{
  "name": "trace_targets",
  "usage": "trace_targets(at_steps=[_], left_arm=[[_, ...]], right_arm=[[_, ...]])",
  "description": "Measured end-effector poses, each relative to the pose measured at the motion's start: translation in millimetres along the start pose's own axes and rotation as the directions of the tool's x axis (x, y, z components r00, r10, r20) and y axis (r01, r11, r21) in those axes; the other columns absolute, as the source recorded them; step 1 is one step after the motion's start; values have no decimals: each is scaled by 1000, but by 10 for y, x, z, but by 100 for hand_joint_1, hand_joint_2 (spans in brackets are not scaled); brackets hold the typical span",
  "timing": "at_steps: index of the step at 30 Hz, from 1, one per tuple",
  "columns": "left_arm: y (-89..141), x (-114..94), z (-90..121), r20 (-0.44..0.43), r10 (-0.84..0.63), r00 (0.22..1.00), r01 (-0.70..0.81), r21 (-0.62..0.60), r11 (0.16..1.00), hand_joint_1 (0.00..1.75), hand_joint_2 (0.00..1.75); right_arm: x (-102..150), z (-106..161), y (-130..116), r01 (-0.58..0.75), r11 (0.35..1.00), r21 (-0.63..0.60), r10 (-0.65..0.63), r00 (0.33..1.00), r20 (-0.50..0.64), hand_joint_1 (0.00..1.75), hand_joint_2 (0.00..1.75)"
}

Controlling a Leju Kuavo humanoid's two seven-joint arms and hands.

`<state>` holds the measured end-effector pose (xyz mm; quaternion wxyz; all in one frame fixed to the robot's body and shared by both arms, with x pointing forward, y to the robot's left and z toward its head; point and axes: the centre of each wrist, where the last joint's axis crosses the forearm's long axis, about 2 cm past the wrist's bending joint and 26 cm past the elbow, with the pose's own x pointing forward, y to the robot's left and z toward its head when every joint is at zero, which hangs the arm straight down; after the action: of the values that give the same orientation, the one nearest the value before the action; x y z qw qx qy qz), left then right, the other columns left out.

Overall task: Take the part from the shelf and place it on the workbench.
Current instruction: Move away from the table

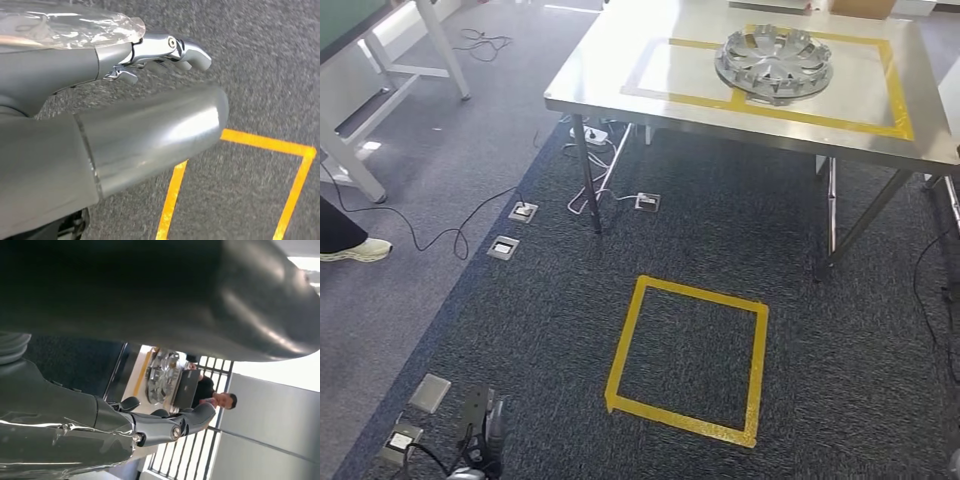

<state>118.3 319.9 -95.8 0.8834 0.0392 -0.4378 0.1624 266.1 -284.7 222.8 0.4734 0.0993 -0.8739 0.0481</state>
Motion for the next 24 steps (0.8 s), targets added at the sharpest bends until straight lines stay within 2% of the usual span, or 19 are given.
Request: trace_targets(at_steps=[24], left_arm=[[4, -21, 16, -8, -6, 1000, 6, 10, 1000, 0, 0]], right_arm=[[46, 3, 13, 5, 1000, -12, -5, 1000, 14, 0, 0]])
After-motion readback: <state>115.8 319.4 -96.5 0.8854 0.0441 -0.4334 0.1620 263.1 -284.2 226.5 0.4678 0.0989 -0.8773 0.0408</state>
